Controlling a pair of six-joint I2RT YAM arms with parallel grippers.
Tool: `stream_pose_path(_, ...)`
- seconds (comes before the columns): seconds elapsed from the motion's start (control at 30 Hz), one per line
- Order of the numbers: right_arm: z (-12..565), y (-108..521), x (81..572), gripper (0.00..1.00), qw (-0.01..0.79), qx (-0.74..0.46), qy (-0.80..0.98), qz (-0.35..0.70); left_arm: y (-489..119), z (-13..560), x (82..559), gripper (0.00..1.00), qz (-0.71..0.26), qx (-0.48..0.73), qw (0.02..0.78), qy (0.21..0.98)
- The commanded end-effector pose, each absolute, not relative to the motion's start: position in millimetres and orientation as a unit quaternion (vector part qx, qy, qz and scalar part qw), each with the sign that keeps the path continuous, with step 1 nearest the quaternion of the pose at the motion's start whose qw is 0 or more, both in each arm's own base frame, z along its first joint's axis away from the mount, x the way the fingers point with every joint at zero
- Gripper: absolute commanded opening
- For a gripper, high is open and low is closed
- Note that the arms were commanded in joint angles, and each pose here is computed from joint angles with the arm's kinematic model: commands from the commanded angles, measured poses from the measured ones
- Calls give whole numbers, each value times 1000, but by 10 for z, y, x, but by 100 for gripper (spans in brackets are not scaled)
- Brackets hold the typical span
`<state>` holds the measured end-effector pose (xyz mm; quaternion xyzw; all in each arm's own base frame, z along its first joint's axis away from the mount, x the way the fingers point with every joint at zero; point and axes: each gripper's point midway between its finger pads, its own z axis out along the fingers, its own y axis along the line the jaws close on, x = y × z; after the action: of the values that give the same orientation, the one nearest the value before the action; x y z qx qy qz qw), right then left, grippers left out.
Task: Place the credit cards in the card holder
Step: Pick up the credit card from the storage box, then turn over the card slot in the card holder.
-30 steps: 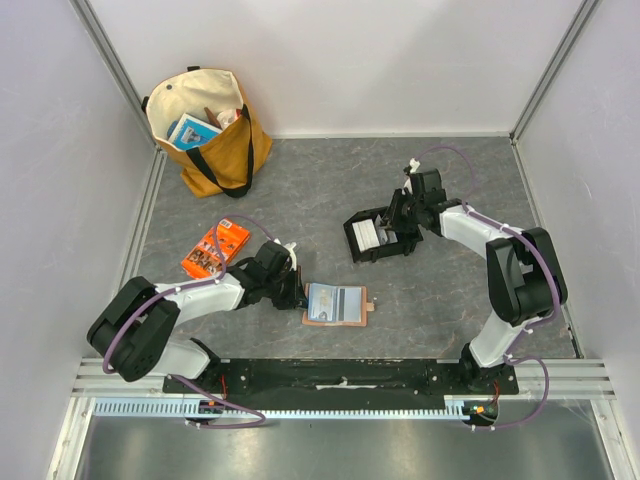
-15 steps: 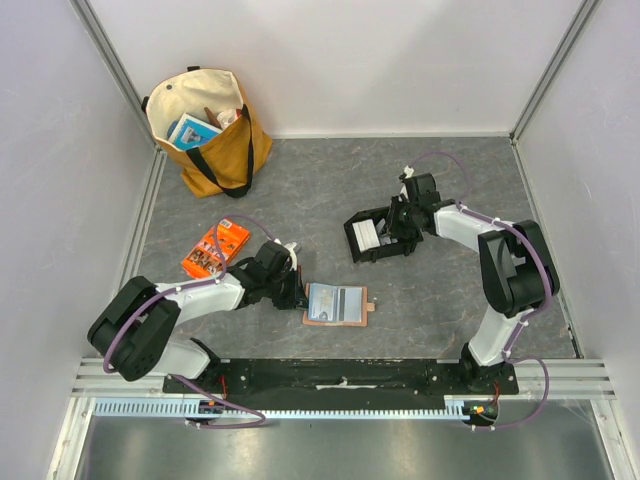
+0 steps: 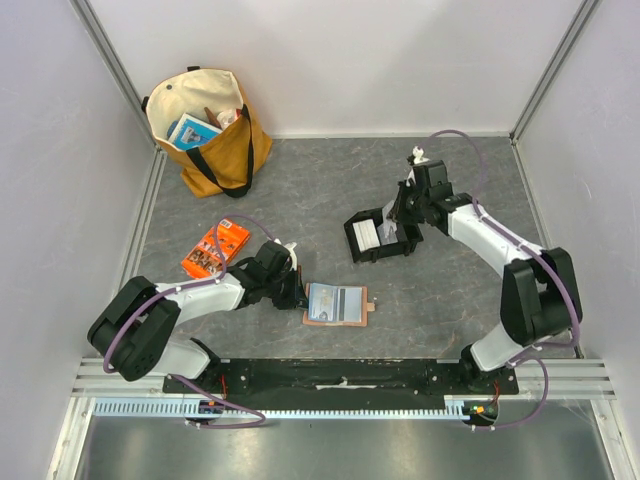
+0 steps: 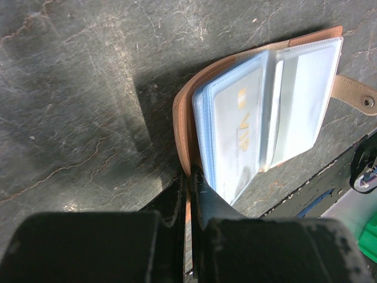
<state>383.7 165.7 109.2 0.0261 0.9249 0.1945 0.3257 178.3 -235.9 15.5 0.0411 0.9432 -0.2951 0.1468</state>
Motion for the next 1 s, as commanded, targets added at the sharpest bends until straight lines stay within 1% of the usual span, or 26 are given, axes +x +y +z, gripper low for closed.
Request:
stream_pose_path(0.0,1520,1671,3849,0,376,18,909,180,-2319,131,1797,2,-281,51,153,946)
stream_pose_path(0.1,1621,1842,3688,0,389,13,903,183,-2316,141,1797,2,-282,50,155,946)
stream_pose_path(0.2,1787,1978,3506,0,431,30,885,172,-2325,158,1803,2,-284,50,156,945)
stream_pose_path(0.37,1880,2208,3117,0,467,101,858,191,-2348,198,1803,2,-291,47,158,942)
stream_pose_path(0.5,1756,2513,2784,0,462,114,852,220,-2367,236,1819,2,-297,44,161,940)
stream_pose_path(0.67,1554,2965,2452,0,442,94,852,264,-2391,271,1816,2,-305,42,161,938)
stream_pose_path(0.87,1376,3345,2261,0,444,74,851,270,-2405,305,1809,2,-311,40,163,935)
stream_pose_path(0.97,1270,3437,2248,0,446,70,856,251,-2399,313,1803,2,-313,38,163,935)
